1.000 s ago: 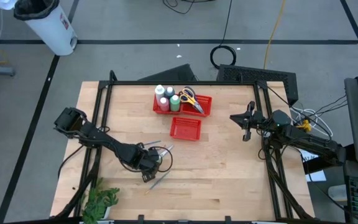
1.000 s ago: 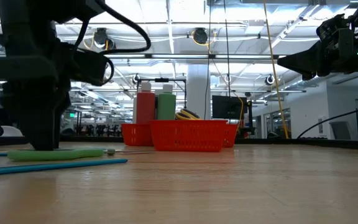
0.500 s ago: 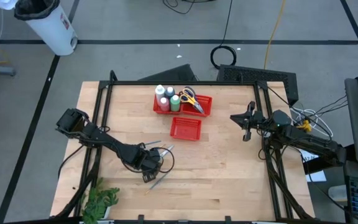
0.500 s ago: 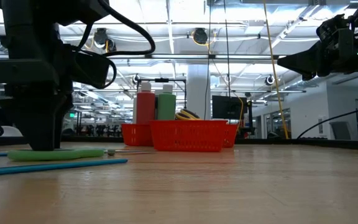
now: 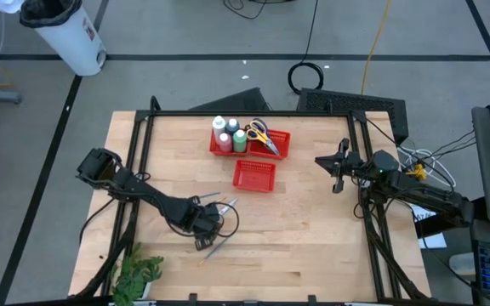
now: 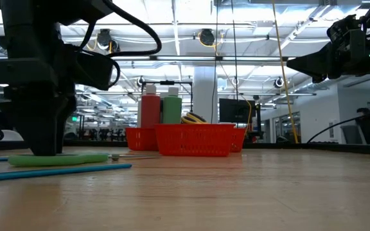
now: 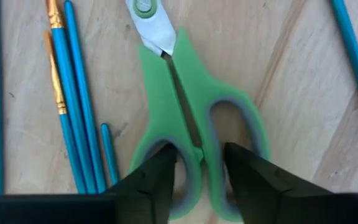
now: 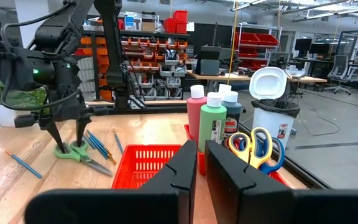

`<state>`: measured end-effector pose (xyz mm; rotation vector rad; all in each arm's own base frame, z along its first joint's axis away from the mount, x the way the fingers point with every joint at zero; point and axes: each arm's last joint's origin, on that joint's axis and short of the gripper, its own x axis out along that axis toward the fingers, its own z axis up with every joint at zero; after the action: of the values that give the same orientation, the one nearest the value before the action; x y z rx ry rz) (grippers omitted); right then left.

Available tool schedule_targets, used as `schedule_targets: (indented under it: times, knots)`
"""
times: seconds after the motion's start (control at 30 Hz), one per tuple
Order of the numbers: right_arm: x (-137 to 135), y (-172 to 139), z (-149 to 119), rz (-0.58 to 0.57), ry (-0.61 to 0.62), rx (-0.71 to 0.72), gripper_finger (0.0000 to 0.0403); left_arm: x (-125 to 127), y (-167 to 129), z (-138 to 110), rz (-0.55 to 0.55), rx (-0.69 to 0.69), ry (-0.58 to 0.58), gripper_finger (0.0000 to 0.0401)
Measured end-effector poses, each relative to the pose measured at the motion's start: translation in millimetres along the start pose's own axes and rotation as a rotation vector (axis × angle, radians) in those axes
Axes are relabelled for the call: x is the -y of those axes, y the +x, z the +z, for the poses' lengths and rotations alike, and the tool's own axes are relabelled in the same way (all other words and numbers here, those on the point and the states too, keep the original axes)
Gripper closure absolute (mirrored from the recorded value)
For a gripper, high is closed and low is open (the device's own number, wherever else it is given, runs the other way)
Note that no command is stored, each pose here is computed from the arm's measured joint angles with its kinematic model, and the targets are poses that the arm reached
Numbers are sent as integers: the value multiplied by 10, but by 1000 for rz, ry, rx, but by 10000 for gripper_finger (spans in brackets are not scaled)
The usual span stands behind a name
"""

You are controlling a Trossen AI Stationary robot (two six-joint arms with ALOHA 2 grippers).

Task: Pick & Place Paint Supplies
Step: Put the green scissors into the top right red bin

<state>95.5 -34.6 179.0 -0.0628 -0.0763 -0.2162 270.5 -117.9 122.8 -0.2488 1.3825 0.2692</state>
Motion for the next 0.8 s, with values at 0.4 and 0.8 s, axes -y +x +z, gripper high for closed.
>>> schedule_targets:
  times: [0.4,0.8]
  knots:
    - [0,0,0,0,0,0,378,12,0,10,-14,8,18,323]
    - [0,0,0,0,0,0,379,69,-73,61,5,12,81,323]
